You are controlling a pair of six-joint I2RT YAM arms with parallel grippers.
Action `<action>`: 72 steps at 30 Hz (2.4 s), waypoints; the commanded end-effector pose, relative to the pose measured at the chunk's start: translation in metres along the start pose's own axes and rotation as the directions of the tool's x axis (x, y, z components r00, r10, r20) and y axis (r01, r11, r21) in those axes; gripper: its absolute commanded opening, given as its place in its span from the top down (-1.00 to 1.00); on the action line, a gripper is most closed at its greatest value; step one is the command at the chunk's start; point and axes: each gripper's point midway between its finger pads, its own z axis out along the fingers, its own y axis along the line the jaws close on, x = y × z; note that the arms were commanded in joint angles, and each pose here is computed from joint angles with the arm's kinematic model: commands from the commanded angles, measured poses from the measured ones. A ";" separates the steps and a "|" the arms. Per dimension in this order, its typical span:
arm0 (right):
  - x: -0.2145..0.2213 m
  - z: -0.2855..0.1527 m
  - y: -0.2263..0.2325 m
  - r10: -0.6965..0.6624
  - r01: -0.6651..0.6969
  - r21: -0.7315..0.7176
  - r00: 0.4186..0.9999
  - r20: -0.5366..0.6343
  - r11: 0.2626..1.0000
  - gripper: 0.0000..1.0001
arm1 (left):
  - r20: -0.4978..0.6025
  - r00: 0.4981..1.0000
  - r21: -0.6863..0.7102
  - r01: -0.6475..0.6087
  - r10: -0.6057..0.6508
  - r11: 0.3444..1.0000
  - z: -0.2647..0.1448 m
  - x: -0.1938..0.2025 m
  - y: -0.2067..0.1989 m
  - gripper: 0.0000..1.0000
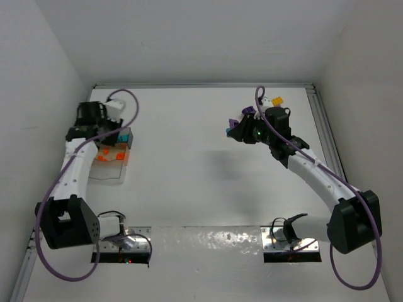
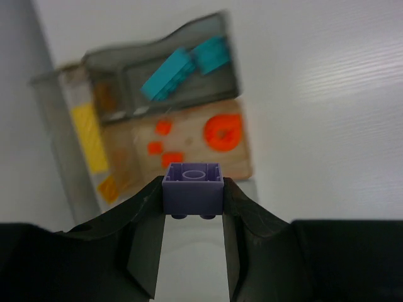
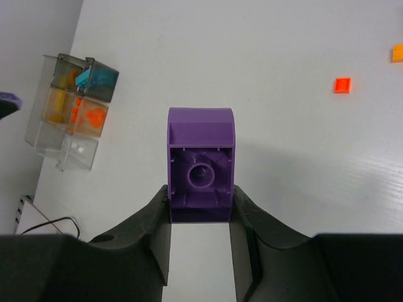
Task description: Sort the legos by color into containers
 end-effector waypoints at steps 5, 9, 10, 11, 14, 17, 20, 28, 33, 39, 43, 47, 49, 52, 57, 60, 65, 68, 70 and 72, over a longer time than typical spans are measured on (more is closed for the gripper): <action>-0.011 0.014 0.016 -0.037 0.035 -0.070 0.999 -0.029 0.997 1.00 | -0.284 0.913 -0.170 0.253 -0.294 0.952 -0.052 0.082 0.056 1.00; -0.021 0.023 0.028 -0.036 0.030 -0.100 0.997 -0.064 0.995 1.00 | -0.390 0.839 -0.192 0.330 -0.380 0.924 -0.051 0.122 0.052 1.00; -0.022 0.024 0.030 -0.037 0.029 -0.105 0.997 -0.069 0.994 1.00 | -0.386 0.834 -0.159 0.360 -0.393 0.919 -0.045 0.124 0.048 1.00; -0.022 0.026 0.032 -0.038 0.029 -0.112 0.996 -0.076 0.993 1.00 | -0.389 0.825 -0.164 0.377 -0.411 0.912 -0.042 0.129 0.051 1.00; -0.020 0.032 0.040 -0.070 0.057 -0.111 0.991 -0.117 0.992 1.00 | -0.379 0.807 -0.169 0.422 -0.454 0.891 -0.023 0.127 0.057 1.00; -0.025 0.036 0.051 -0.104 0.090 -0.104 0.984 -0.142 0.990 1.00 | -0.333 0.810 -0.170 0.452 -0.483 0.876 -0.004 0.117 0.067 0.95; -0.020 0.037 0.055 -0.119 0.104 -0.091 0.978 -0.171 0.990 1.00 | -0.372 0.784 -0.146 0.479 -0.497 0.866 0.011 0.130 0.057 0.95; -0.027 0.038 0.058 -0.131 0.121 -0.068 0.978 -0.160 0.990 1.00 | -0.433 0.751 -0.144 0.488 -0.498 0.861 0.026 0.154 0.046 0.22; -0.028 0.037 0.061 -0.141 0.132 -0.068 0.978 -0.156 0.989 1.00 | -0.400 0.777 -0.180 0.453 -0.486 0.873 0.017 0.141 0.063 -0.48; -0.024 0.034 0.066 -0.132 0.120 -0.086 0.979 -0.153 0.989 1.00 | -0.326 0.853 -0.087 0.403 -0.408 0.911 0.009 0.095 0.071 -0.43; -0.030 0.033 0.083 -0.112 0.091 -0.156 0.985 -0.133 0.984 1.00 | -0.136 0.983 0.057 0.134 -0.125 0.989 0.002 0.012 0.037 -0.43; -0.038 0.034 0.108 -0.078 0.050 -0.240 0.991 -0.107 0.970 1.00 | 0.301 0.946 0.381 -0.236 0.122 0.894 -0.034 -0.084 -0.074 -1.00; -0.037 0.034 0.114 -0.084 0.055 -0.252 0.991 -0.108 0.966 1.00 | 0.450 0.869 0.410 -0.406 0.206 0.816 -0.057 -0.106 -0.118 -1.00; -0.032 0.032 0.132 -0.083 0.047 -0.297 0.991 -0.108 0.954 1.00 | 0.641 0.708 0.297 -0.586 0.297 0.754 -0.077 -0.131 -0.155 -1.00; -0.033 0.026 0.153 0.009 -0.040 -0.369 0.996 -0.084 0.929 1.00 | 0.794 0.557 0.236 -0.651 0.243 0.722 -0.095 -0.156 -0.198 -1.00; -0.036 0.020 0.159 0.021 -0.039 -0.386 0.999 -0.050 0.922 1.00 | 0.818 0.519 0.233 -0.692 0.247 0.684 -0.089 -0.155 -0.219 -1.00; -0.033 0.019 0.161 0.010 -0.031 -0.387 0.998 -0.057 0.922 1.00 | 0.850 0.467 0.188 -0.701 0.243 0.688 -0.092 -0.168 -0.227 -0.97; -0.031 0.019 0.161 0.013 -0.035 -0.388 0.998 -0.059 0.921 1.00 | 0.856 0.449 0.177 -0.721 0.257 0.670 -0.089 -0.168 -0.233 -0.84; -0.031 0.019 0.162 0.014 -0.035 -0.392 0.998 -0.056 0.919 1.00 | 0.857 0.452 0.187 -0.719 0.246 0.669 -0.089 -0.170 -0.238 -0.73; -0.030 0.019 0.161 0.014 -0.036 -0.390 0.998 -0.059 0.920 1.00 | 0.870 0.442 0.188 -0.705 0.217 0.684 -0.095 -0.178 -0.240 -0.46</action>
